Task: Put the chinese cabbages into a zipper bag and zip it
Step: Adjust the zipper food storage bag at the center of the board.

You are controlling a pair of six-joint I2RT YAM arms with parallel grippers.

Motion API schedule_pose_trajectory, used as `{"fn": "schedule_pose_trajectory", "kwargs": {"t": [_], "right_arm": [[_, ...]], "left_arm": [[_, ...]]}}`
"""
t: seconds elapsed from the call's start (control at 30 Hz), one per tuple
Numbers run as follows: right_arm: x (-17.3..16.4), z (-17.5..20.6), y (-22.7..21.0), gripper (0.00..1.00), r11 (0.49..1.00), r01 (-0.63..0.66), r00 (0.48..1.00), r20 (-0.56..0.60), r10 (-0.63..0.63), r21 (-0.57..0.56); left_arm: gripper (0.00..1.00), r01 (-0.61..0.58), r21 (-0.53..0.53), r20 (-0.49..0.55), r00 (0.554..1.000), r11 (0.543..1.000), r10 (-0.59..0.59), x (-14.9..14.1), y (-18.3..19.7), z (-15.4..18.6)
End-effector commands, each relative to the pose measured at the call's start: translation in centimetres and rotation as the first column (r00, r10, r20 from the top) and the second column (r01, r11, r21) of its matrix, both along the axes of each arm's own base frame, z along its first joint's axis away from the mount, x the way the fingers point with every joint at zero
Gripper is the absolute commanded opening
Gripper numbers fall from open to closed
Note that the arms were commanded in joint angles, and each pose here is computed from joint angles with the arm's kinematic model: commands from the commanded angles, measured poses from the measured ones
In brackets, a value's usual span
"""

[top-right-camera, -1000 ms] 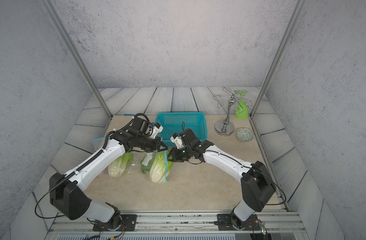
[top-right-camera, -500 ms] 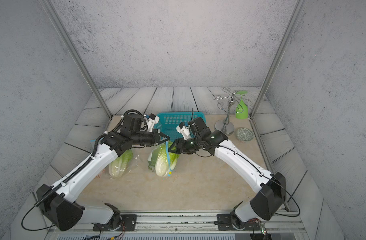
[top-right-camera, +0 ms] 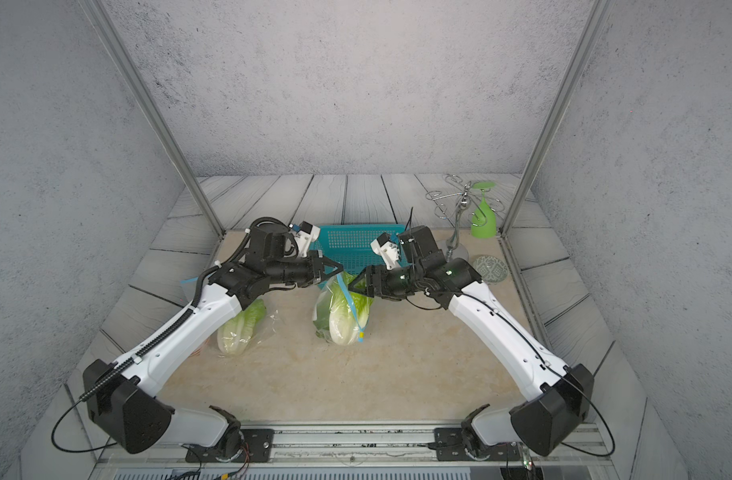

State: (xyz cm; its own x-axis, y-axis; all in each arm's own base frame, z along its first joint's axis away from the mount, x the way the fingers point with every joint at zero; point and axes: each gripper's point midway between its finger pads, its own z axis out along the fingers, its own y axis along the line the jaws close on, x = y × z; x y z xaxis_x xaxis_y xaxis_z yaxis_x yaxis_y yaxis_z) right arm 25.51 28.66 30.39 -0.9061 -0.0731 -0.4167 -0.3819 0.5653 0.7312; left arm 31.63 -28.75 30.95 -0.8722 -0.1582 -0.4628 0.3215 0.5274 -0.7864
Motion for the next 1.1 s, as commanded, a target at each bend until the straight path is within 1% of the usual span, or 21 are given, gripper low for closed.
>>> {"fn": "schedule_pose_trajectory", "kwargs": {"t": [0.0, 0.13, 0.23, 0.3, 0.43, 0.53, 0.6, 0.67, 0.73, 0.83, 0.87, 0.93, 1.0, 1.07], "right_arm": [[-0.3, 1.0, -0.3, 0.72, 0.999, -0.01, 1.0, 0.016, 0.01, 0.032], [0.4, 2.2, -0.1, 0.72, 0.997, -0.002, 1.0, 0.027, 0.0, 0.081], [0.4, 2.5, 0.5, 0.72, 0.992, -0.015, 1.0, 0.012, 0.013, 0.122], [0.5, 2.6, 0.5, 0.73, 0.991, -0.013, 1.0, 0.027, 0.009, 0.135], [1.8, 3.1, -0.3, 0.73, 0.99, 0.029, 0.996, 0.085, -0.041, 0.135], [2.8, 3.3, -1.2, 0.72, 0.991, 0.064, 0.993, 0.095, -0.075, 0.119], [3.2, 2.8, -2.2, 0.72, 0.989, 0.113, 0.989, 0.084, -0.121, 0.097], [3.6, 2.0, -3.7, 0.72, 0.98, 0.181, 0.981, 0.053, -0.186, 0.084], [4.1, 0.9, -5.7, 0.72, 0.96, 0.273, 0.962, 0.011, -0.274, 0.063], [4.1, -2.0, -8.2, 0.72, 0.928, 0.373, 0.925, -0.067, -0.373, -0.019], [3.9, -3.0, -8.5, 0.71, 0.922, 0.386, 0.918, -0.087, -0.388, -0.039], [3.3, -5.9, -8.7, 0.67, 0.909, 0.411, 0.894, -0.163, -0.416, -0.068], [2.8, -8.5, -8.7, 0.64, 0.897, 0.437, 0.868, -0.23, -0.441, -0.07], [2.6, -10.1, -8.4, 0.6, 0.893, 0.446, 0.855, -0.27, -0.443, -0.052]], "left_arm": [[0.0, 0.007, -0.051, 0.036, 0.999, 0.999, -0.005, 0.7, -0.6, 1.2], [0.0, 0.006, -0.059, 0.029, 1.0, 0.998, -0.004, 1.2, -0.9, 0.5], [0.0, 0.014, -0.054, 0.015, 1.0, 0.998, -0.013, 1.6, -1.2, -0.4], [0.0, 0.016, -0.049, 0.01, 1.0, 0.999, -0.015, 1.9, -1.3, -0.9], [0.0, 0.016, -0.037, 0.001, 1.0, 0.999, -0.016, 2.5, -1.1, -1.7], [0.0, 0.009, -0.026, 0.006, 1.0, 1.0, -0.009, 2.9, -0.7, -2.0], [0.0, 0.005, -0.027, 0.006, 1.0, 1.0, -0.004, 3.1, -0.4, -2.2], [0.0, -0.006, -0.029, 0.012, 1.0, 1.0, 0.007, 3.3, 0.2, -2.2], [0.0, -0.022, -0.037, 0.016, 1.0, 0.999, 0.023, 3.5, 0.9, -2.1], [0.0, -0.029, -0.048, 0.016, 0.999, 0.998, 0.03, 3.8, 1.4, -1.8], [0.0, -0.027, -0.049, 0.017, 0.999, 0.998, 0.027, 3.7, 1.4, -1.7], [0.0, -0.023, -0.048, 0.005, 1.0, 0.999, 0.023, 3.7, 1.3, -2.0], [0.0, -0.028, -0.045, -0.012, 1.0, 0.999, 0.028, 3.7, 1.4, -2.7], [0.0, -0.033, -0.038, -0.025, 0.999, 0.999, 0.032, 3.6, 1.4, -3.4]]}}
